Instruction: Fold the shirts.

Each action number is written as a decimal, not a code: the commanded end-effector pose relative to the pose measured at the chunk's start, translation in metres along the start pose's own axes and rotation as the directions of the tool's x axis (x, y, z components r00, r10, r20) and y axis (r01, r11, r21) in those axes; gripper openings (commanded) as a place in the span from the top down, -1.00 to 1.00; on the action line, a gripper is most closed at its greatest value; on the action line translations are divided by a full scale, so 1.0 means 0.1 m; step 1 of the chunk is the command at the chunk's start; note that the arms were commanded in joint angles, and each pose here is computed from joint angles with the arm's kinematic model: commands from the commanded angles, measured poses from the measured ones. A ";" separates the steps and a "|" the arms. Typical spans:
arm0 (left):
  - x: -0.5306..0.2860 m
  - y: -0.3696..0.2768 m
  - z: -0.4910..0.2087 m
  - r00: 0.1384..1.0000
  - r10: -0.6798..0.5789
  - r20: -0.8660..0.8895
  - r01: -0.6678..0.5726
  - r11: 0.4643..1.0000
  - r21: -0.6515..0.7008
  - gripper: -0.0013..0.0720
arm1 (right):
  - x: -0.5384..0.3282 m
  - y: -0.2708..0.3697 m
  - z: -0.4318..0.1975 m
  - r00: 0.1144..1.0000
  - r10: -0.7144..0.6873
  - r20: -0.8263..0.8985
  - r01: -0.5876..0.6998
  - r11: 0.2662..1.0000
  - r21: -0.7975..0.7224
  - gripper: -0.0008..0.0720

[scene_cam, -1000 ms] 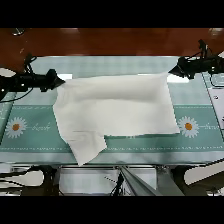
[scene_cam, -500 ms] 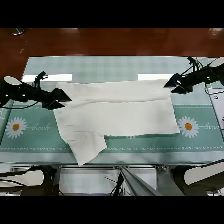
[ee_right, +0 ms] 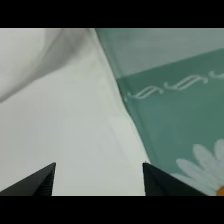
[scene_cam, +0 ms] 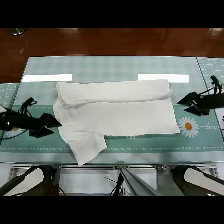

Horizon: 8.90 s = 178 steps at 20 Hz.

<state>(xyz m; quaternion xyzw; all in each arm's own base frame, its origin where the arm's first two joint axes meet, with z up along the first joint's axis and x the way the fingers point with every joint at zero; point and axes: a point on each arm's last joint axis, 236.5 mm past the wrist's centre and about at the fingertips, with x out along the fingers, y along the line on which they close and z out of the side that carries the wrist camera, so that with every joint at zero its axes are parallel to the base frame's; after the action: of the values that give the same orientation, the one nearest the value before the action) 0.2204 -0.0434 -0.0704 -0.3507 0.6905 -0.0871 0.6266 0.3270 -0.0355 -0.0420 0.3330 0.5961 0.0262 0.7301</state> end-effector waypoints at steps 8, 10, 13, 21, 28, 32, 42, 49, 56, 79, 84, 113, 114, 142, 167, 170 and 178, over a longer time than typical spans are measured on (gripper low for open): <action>0.42 -0.03 -0.51 0.996 -0.091 -0.014 0.090 0.993 -0.077 -0.96 | 0.19 0.11 -0.55 0.994 0.105 0.015 -0.106 0.992 0.070 -0.73; 0.44 -0.04 -0.53 0.996 -0.090 -0.026 0.088 0.994 -0.070 -0.96 | 0.19 0.11 -0.56 0.994 0.106 0.012 -0.107 0.992 0.070 -0.73; 0.54 -0.15 -0.44 0.994 -0.103 0.023 0.104 0.992 -0.073 -0.96 | 0.18 0.16 -0.53 0.992 0.126 0.025 -0.128 0.988 0.082 -0.73; 0.74 -0.36 -0.49 0.992 -0.120 0.025 0.119 0.991 0.055 0.90 | -0.14 -0.74 -0.71 0.999 -0.042 -0.017 0.045 0.950 0.310 -0.73; 0.70 -0.42 -0.44 0.989 -0.142 0.042 0.140 0.989 0.045 0.90 | 0.15 -0.57 -1.03 0.991 0.004 -0.130 0.030 0.966 0.257 -0.73; 0.70 -0.42 -0.44 0.989 -0.142 0.042 0.140 0.989 0.045 0.90 | 0.44 -0.32 -0.92 0.990 0.046 -0.137 -0.016 0.977 0.214 -0.73; 0.15 -0.73 0.10 0.952 -0.247 0.179 0.237 0.969 0.075 0.90 | 0.26 0.25 -0.37 0.987 0.127 -0.098 -0.126 0.992 0.013 0.92; -0.18 -1.08 1.15 0.889 -0.266 0.372 0.246 0.964 0.102 0.90 | 0.07 0.71 0.62 0.957 0.281 0.071 -0.283 0.959 0.018 0.92; -0.04 -1.43 2.01 0.895 -0.279 0.347 0.264 0.960 0.090 0.90 | 0.41 0.92 1.15 0.951 0.300 0.070 -0.299 0.954 -0.017 0.92; -0.68 -0.42 1.00 0.906 -0.039 0.421 -0.014 0.992 0.123 -0.95 | 0.96 0.32 1.04 0.965 0.235 -0.117 -0.230 0.972 0.051 -0.72; -0.19 -0.86 0.70 0.957 -0.054 0.285 -0.031 0.958 0.285 -0.94 | 1.21 0.78 0.73 0.949 0.227 -0.218 -0.242 0.969 -0.042 0.54; 2.79 -3.83 -1.71 0.906 -0.161 -0.391 0.371 0.745 0.554 0.90 | -1.32 1.47 -1.07 0.969 0.149 0.195 -0.051 0.900 -0.432 0.92; 2.68 -3.90 -1.49 0.911 -0.190 -0.366 0.375 0.749 0.546 0.90 | -1.30 1.52 -1.08 0.970 0.156 0.188 -0.057 0.892 -0.448 0.92; -0.98 -1.21 -0.18 0.754 -0.213 0.622 -0.063 0.918 0.391 0.90 | 1.28 3.86 -1.13 0.846 0.287 -0.450 -0.494 0.740 -0.457 -0.72; -0.66 -1.31 0.10 0.804 -0.233 0.547 0.044 0.941 0.336 0.90 | 1.35 1.27 -1.72 0.938 0.268 -0.220 -0.248 0.962 0.118 -0.72; -0.59 -1.39 0.05 0.814 -0.247 0.526 0.044 0.929 0.368 0.90 | 1.55 1.55 -1.63 0.934 0.257 -0.247 -0.255 0.966 0.043 -0.71; -0.51 -1.48 -0.05 0.830 -0.262 0.493 0.045 0.912 0.409 0.90 | 0.92 2.77 -0.92 0.926 0.290 -0.243 -0.370 0.827 -0.422 0.92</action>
<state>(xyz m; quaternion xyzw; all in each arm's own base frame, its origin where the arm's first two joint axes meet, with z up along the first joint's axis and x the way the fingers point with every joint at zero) 0.2702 -0.1206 0.0546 -0.2912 0.4254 -0.1630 0.8412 0.3478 0.2566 -0.0352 0.3268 0.5806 0.2695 0.6953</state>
